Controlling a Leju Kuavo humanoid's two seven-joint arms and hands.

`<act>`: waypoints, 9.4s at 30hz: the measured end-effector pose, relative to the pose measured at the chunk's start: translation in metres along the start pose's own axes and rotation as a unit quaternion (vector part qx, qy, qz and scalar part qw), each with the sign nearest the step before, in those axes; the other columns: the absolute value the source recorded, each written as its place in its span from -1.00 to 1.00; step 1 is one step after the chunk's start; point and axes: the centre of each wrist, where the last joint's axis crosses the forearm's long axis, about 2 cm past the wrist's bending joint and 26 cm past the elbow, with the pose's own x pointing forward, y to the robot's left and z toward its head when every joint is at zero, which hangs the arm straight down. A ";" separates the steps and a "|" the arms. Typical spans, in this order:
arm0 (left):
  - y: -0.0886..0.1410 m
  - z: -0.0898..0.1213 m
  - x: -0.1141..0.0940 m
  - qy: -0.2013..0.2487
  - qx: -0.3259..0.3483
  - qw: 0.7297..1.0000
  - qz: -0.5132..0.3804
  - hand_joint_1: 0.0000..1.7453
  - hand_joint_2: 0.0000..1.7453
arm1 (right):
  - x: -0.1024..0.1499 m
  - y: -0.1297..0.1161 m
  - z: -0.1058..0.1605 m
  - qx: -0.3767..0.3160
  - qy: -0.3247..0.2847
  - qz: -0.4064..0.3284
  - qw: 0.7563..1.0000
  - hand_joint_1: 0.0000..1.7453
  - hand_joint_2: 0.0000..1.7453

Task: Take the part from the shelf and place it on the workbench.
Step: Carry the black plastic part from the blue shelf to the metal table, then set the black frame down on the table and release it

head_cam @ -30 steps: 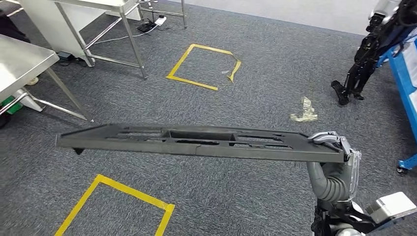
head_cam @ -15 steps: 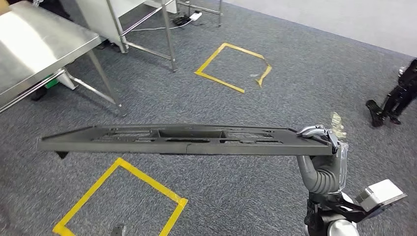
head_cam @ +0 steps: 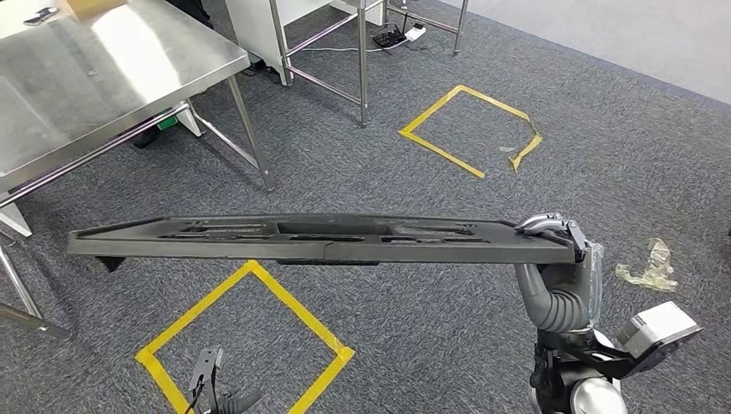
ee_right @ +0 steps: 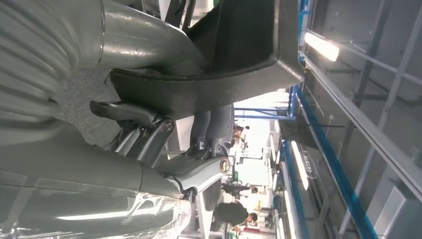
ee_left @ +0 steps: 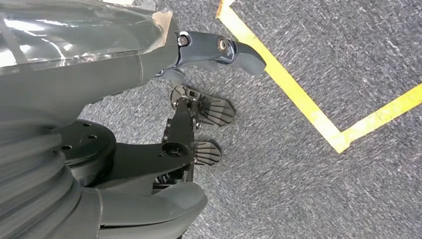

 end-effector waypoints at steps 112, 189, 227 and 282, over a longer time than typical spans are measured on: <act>-0.007 0.005 0.008 -0.027 0.004 1.000 -0.011 -1.00 1.00 | -0.003 0.000 0.006 -0.022 0.014 0.015 1.000 1.00 1.00; -0.014 0.009 0.009 -0.036 0.016 0.999 -0.016 -1.00 1.00 | -0.003 -0.002 0.001 -0.019 0.010 0.015 1.000 1.00 1.00; -0.016 0.012 0.007 -0.034 0.009 0.999 -0.016 -1.00 1.00 | -0.006 -0.003 0.007 -0.019 0.021 0.023 0.999 1.00 1.00; -0.023 0.011 0.003 -0.036 -0.005 0.999 -0.012 -1.00 1.00 | -0.006 -0.006 0.015 -0.013 0.025 0.036 0.999 1.00 1.00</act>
